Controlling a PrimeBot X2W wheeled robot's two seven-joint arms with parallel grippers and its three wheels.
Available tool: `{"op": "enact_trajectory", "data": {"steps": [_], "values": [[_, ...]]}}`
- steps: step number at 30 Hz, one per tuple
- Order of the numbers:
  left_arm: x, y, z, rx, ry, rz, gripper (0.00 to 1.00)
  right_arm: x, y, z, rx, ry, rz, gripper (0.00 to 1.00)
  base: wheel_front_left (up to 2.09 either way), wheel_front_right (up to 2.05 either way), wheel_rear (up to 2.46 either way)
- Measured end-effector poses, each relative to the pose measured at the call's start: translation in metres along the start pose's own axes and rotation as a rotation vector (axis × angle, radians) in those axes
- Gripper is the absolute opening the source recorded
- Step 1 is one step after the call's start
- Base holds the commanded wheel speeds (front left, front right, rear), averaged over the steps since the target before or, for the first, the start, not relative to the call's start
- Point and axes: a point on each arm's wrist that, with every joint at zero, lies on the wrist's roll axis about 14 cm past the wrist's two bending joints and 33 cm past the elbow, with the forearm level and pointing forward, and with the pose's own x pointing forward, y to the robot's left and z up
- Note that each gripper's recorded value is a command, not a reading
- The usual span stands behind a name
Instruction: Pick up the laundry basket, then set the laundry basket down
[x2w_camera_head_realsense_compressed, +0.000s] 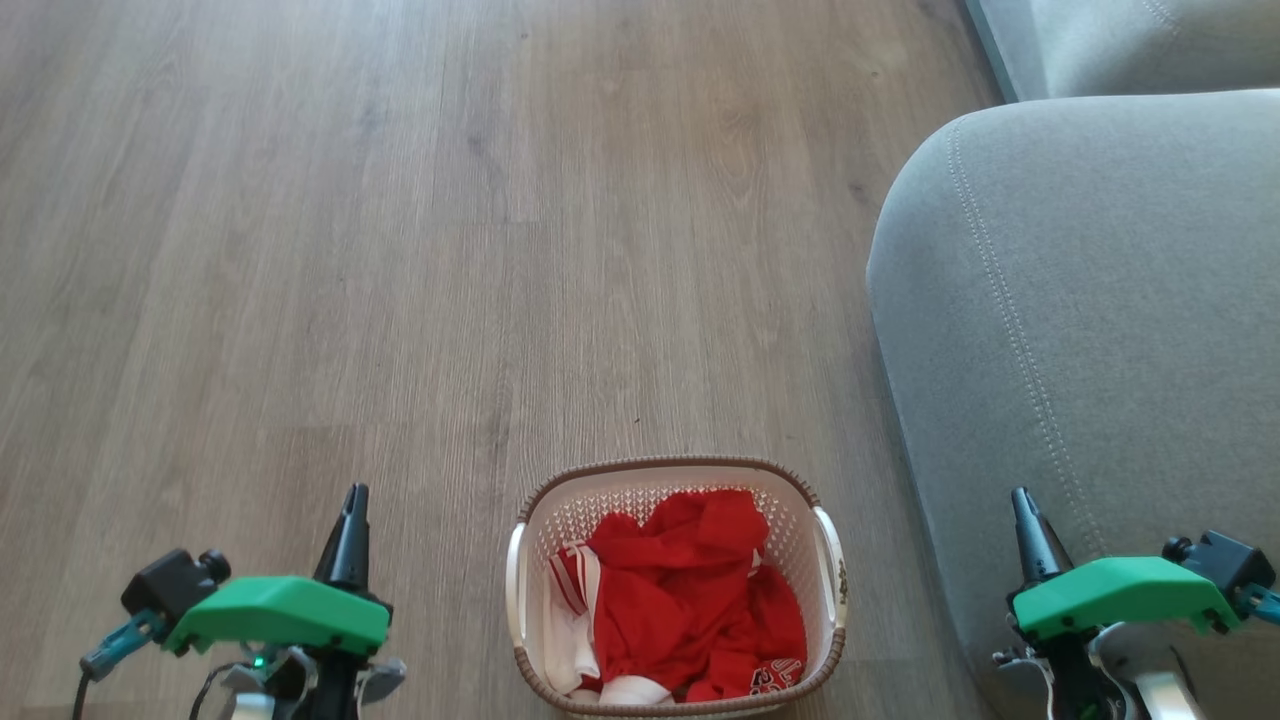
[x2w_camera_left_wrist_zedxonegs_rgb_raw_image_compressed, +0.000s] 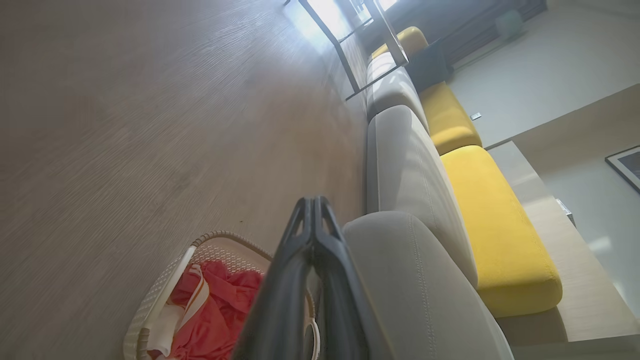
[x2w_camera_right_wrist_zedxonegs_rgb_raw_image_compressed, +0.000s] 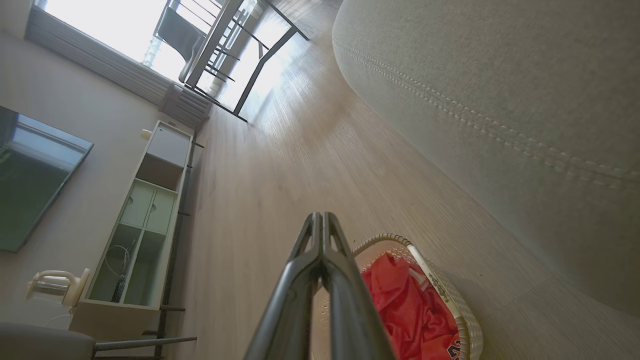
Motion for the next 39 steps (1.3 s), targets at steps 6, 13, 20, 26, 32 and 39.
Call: {"op": "enact_trajectory", "data": {"steps": [6,13,20,26,32,39], "values": [[0.001,0.002,0.003,-0.065,0.001,0.004,0.0,0.0,-0.003,0.002,0.064,-0.001,-0.011,0.0,0.0,0.0,0.0],[0.001,0.004,0.004,-0.141,0.005,0.008,0.0,0.0,-0.006,0.007,0.139,-0.01,-0.022,0.0,0.0,0.0,0.0],[0.002,0.007,0.01,-0.22,-0.006,0.009,0.0,0.002,-0.005,0.011,0.215,-0.018,-0.019,0.0,0.0,0.0,0.0],[0.005,0.003,0.013,-0.272,-0.004,-0.005,0.0,0.003,-0.006,0.015,0.27,-0.026,-0.021,0.0,0.0,0.0,0.0],[0.006,0.005,0.017,-0.337,-0.012,-0.006,0.0,0.003,-0.008,0.017,0.334,-0.027,-0.024,0.0,0.0,0.0,0.0],[0.006,0.005,0.019,-0.413,-0.011,-0.012,0.0,0.002,-0.011,0.021,0.409,-0.036,-0.027,0.0,0.0,0.0,0.0]]}}
